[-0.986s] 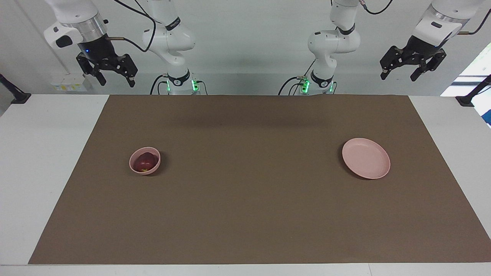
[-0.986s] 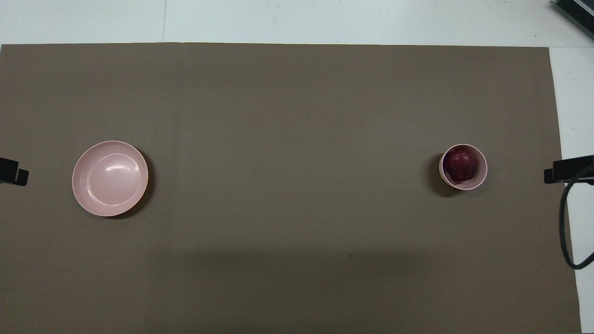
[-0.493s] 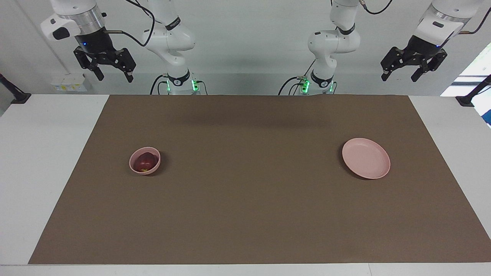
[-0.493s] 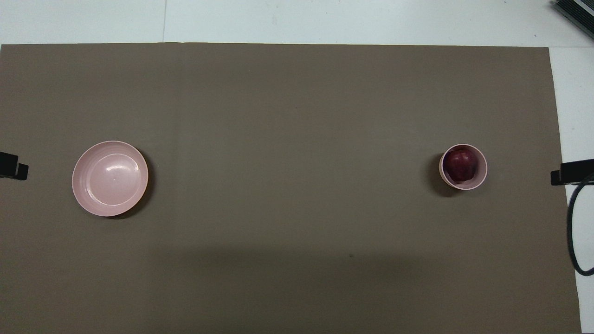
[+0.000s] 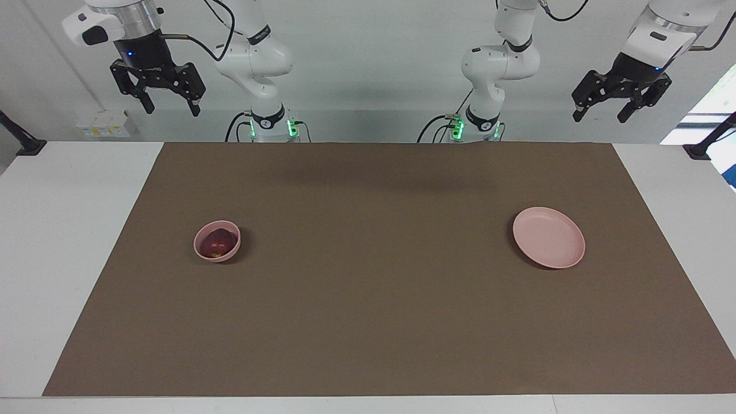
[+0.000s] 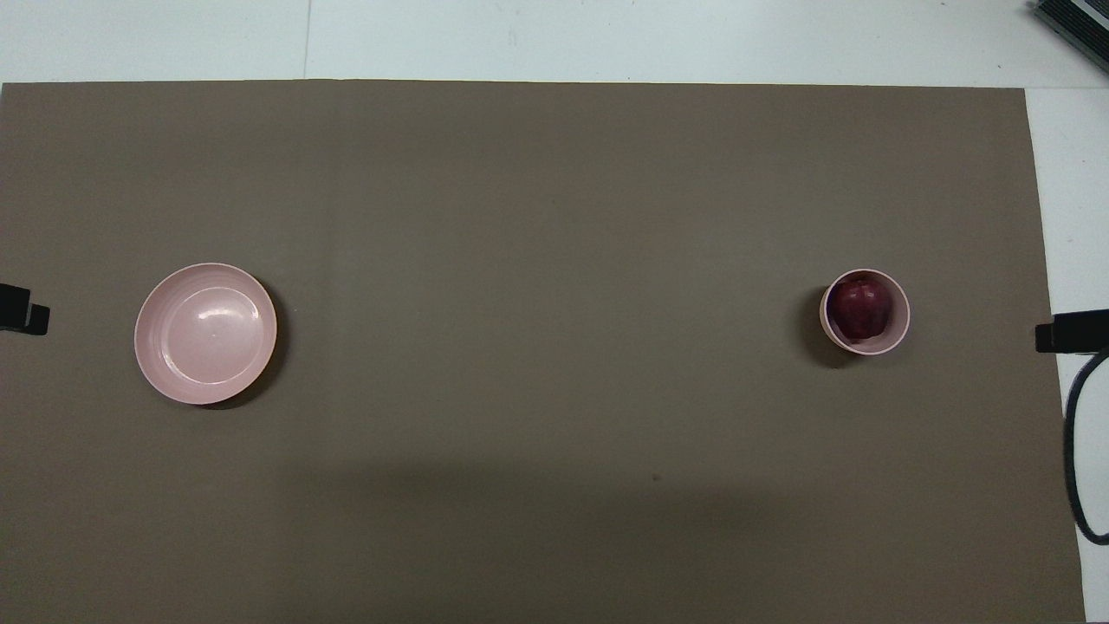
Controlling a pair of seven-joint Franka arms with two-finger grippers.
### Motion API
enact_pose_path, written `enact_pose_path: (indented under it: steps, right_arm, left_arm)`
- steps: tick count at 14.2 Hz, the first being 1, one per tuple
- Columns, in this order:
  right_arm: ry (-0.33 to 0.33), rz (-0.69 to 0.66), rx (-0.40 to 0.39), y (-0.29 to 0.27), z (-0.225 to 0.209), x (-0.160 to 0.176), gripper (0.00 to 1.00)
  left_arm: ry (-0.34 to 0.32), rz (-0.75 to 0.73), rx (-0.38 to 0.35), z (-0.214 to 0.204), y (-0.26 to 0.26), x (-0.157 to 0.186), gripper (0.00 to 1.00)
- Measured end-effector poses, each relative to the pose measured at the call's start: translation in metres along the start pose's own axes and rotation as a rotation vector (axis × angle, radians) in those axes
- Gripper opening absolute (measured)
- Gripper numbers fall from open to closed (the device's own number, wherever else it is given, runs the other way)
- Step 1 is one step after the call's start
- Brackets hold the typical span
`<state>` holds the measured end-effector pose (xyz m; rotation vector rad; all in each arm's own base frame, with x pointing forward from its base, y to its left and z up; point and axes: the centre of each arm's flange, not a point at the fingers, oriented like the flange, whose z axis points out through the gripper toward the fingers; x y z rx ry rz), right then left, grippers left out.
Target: Move apple from plate to bowl
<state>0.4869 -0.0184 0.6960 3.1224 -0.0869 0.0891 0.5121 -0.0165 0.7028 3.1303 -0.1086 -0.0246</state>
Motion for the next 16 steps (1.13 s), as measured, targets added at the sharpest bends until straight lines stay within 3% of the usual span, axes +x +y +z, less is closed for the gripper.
enact_pose_path:
  steps: [16]
  right_arm:
    - [-0.002, -0.059, 0.0, -0.0013, 0.0004, -0.0002, 1.0]
  left_arm:
    - [-0.005, -0.009, 0.017, 0.0052, -0.0047, -0.0044, 1.0]
